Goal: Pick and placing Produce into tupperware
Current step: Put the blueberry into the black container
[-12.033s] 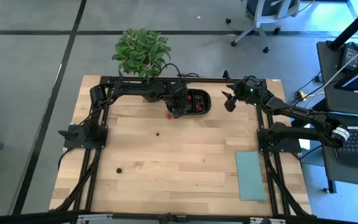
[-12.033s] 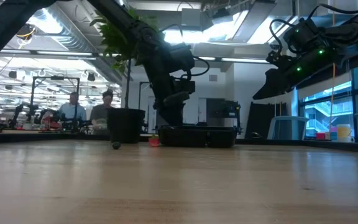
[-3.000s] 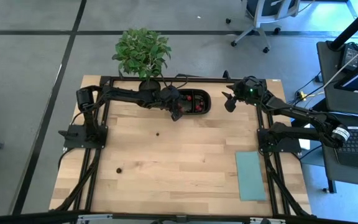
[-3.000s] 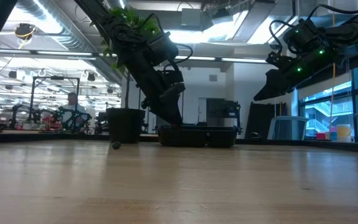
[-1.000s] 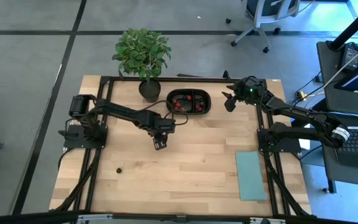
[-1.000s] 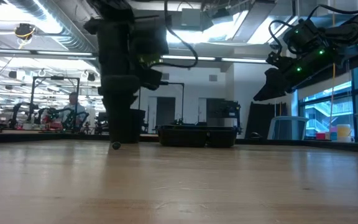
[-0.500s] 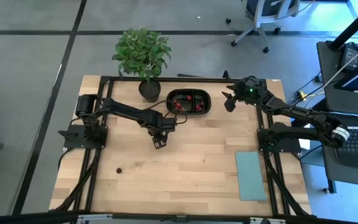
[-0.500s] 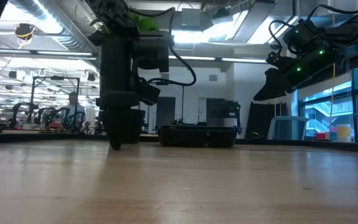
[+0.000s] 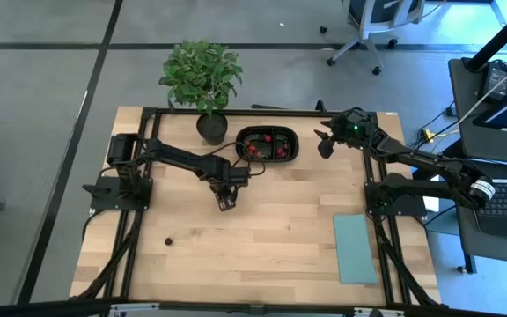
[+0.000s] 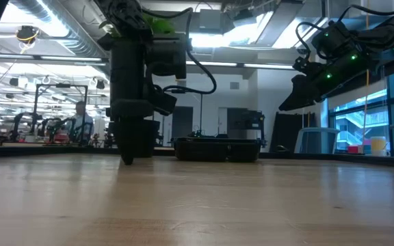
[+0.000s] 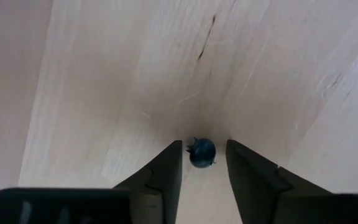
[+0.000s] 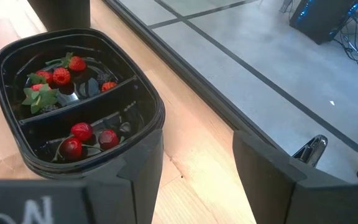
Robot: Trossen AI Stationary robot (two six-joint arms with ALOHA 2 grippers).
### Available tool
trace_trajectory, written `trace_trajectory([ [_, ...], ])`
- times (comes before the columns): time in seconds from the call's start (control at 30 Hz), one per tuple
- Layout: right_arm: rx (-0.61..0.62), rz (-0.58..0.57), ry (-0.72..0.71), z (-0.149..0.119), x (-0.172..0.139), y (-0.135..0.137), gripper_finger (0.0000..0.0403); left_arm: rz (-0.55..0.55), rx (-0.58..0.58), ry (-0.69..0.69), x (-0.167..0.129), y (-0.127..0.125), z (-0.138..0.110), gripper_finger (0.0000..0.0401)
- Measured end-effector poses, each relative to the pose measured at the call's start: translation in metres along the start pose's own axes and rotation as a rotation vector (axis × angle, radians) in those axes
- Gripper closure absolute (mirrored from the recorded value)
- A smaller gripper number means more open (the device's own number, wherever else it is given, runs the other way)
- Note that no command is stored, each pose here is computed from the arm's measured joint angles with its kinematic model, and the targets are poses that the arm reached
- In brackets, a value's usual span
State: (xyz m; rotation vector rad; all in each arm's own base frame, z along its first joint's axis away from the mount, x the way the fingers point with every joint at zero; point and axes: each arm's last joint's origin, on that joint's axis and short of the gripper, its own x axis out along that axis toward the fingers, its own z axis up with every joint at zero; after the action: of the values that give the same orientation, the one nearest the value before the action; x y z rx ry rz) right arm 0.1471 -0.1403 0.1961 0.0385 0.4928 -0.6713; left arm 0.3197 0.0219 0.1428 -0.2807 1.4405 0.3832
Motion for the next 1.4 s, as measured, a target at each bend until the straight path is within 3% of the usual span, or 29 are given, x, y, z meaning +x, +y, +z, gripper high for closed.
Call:
trace_trajectory([
  [0.43, 0.001, 0.0, 0.0, 0.0, 0.0, 0.0, 0.0207, 0.014, 0.008, -0.005, 0.0, 0.0, 0.0, 0.0353],
  [0.8, 0.001, 0.0, 0.0, 0.0, 0.0, 0.0, 0.0207, 0.001, 0.057, -0.002, 0.0, 0.0, 0.0, 0.035],
  [1.13, -0.001, 0.0, 0.0, 0.0, 0.0, 0.0, 0.0207, -0.233, 0.166, -0.017, -0.014, 0.004, 0.017, 0.0355],
  [1.4, -0.002, 0.0, 0.0, 0.0, 0.0, 0.0, 0.0207, -0.377, 0.32, -0.251, -0.04, 0.014, 0.054, 0.0358],
])
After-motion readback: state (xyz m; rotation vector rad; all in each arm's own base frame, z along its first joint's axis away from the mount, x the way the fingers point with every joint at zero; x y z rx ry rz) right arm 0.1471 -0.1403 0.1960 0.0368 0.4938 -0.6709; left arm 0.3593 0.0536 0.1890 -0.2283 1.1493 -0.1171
